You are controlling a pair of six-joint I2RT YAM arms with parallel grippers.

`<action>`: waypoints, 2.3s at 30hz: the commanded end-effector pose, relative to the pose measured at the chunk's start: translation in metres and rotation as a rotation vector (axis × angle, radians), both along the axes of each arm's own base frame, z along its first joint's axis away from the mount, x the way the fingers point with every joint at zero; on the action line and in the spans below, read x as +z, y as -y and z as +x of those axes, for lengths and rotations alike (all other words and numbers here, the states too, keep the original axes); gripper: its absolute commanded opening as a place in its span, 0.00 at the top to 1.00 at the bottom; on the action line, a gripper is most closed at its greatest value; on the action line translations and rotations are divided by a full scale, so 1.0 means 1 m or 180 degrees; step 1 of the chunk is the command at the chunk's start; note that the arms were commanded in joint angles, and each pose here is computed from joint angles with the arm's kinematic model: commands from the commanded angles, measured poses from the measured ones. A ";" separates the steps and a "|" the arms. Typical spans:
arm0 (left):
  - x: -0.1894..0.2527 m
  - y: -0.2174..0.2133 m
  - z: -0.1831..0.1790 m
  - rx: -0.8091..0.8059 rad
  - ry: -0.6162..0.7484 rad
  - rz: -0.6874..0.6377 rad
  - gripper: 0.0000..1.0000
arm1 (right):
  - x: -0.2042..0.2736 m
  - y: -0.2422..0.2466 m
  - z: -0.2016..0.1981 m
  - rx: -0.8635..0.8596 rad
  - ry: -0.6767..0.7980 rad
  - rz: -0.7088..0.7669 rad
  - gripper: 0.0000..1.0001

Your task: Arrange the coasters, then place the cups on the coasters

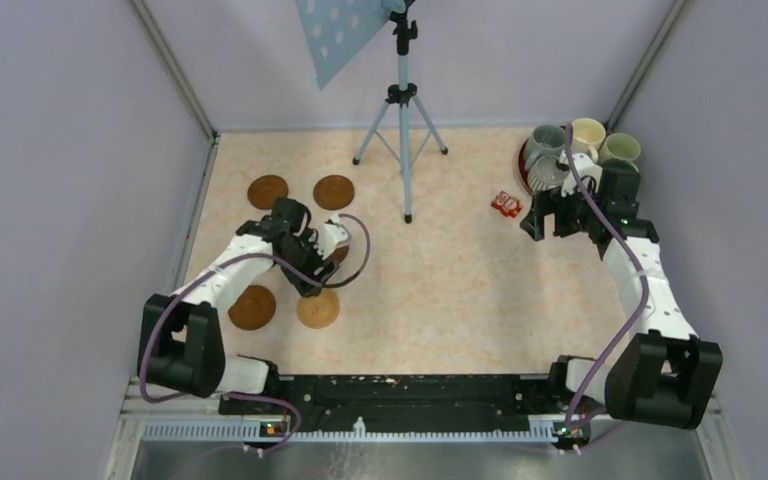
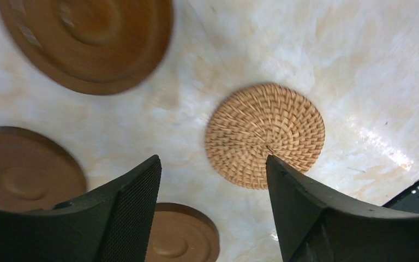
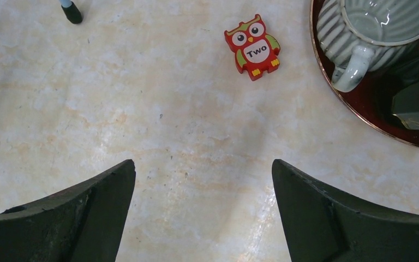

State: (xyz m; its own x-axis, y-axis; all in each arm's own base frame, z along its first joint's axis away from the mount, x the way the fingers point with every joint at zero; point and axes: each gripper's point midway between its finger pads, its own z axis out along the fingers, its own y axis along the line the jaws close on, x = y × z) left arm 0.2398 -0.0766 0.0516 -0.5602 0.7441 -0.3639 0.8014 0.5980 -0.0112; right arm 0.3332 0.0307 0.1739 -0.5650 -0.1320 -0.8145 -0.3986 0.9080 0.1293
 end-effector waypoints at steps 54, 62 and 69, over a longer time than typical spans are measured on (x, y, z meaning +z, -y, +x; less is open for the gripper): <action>0.136 0.063 0.008 0.0195 0.0585 -0.1372 0.01 | -0.085 0.089 0.141 0.0370 0.0321 -0.2204 0.57; 0.132 0.062 0.011 0.0224 0.0558 -0.1342 0.01 | -0.079 0.095 0.145 0.0408 0.0392 -0.2291 0.57; 0.130 0.061 0.013 0.0244 0.0552 -0.1316 0.01 | -0.074 0.090 0.141 0.0462 0.0409 -0.2223 0.57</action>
